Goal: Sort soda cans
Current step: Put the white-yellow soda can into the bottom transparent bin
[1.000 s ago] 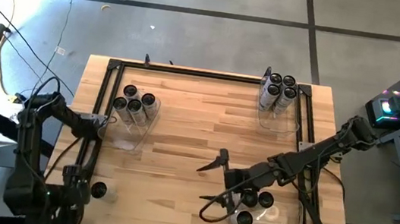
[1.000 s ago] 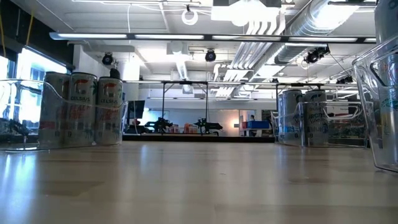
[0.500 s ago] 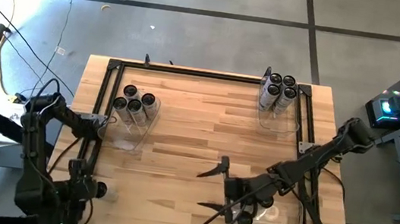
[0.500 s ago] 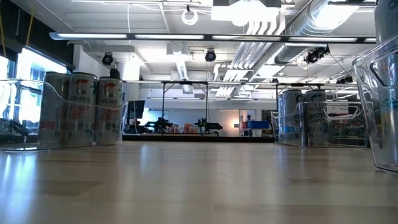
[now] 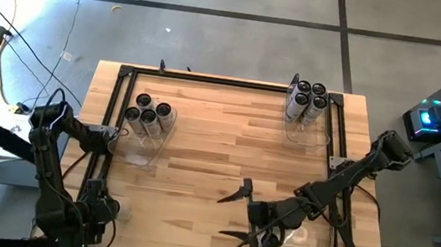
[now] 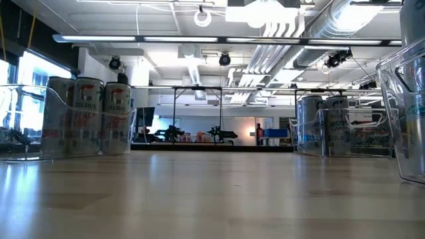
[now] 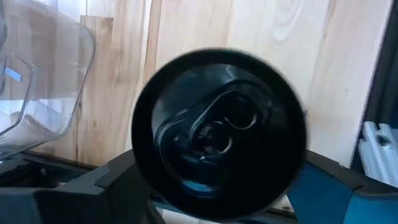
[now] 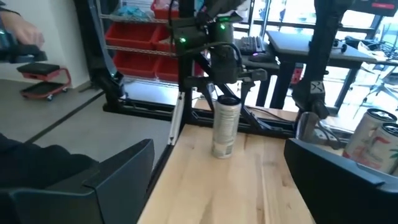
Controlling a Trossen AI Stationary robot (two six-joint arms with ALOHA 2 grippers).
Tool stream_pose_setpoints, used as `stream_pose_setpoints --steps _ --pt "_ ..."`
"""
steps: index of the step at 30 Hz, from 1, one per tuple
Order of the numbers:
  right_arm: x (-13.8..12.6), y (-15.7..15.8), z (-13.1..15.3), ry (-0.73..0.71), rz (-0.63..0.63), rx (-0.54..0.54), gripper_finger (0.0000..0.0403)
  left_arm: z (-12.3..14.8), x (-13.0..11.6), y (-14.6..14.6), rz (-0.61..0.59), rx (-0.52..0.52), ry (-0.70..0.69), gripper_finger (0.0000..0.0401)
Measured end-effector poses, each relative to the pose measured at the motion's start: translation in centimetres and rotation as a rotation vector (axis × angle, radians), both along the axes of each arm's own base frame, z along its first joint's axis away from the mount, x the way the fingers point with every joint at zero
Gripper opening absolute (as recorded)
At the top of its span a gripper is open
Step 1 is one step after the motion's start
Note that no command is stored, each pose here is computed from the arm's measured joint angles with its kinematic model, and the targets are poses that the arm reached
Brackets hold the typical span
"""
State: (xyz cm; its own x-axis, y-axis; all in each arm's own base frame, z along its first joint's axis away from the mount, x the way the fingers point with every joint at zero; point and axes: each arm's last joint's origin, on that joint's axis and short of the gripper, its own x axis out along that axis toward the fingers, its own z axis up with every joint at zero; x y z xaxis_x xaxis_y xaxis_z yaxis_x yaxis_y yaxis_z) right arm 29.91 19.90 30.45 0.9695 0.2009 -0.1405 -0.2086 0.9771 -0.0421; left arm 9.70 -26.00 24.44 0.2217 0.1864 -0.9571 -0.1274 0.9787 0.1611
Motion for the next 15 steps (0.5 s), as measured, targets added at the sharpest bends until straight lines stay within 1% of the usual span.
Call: stream_pose_setpoints --steps 3,10,15 --pt "-0.24 0.39 0.16 -0.014 0.008 0.009 0.0355 -0.06 0.06 -0.02 0.001 0.000 -0.019 0.0306" --pt "-0.56 0.89 0.37 -0.032 0.021 0.024 0.0355 -0.04 0.50 -0.51 -0.016 -0.026 -0.127 0.0306" --pt "-0.56 0.89 0.36 -0.024 0.016 0.057 0.0355 0.01 0.64 -0.50 -0.020 -0.013 -0.175 0.0306"
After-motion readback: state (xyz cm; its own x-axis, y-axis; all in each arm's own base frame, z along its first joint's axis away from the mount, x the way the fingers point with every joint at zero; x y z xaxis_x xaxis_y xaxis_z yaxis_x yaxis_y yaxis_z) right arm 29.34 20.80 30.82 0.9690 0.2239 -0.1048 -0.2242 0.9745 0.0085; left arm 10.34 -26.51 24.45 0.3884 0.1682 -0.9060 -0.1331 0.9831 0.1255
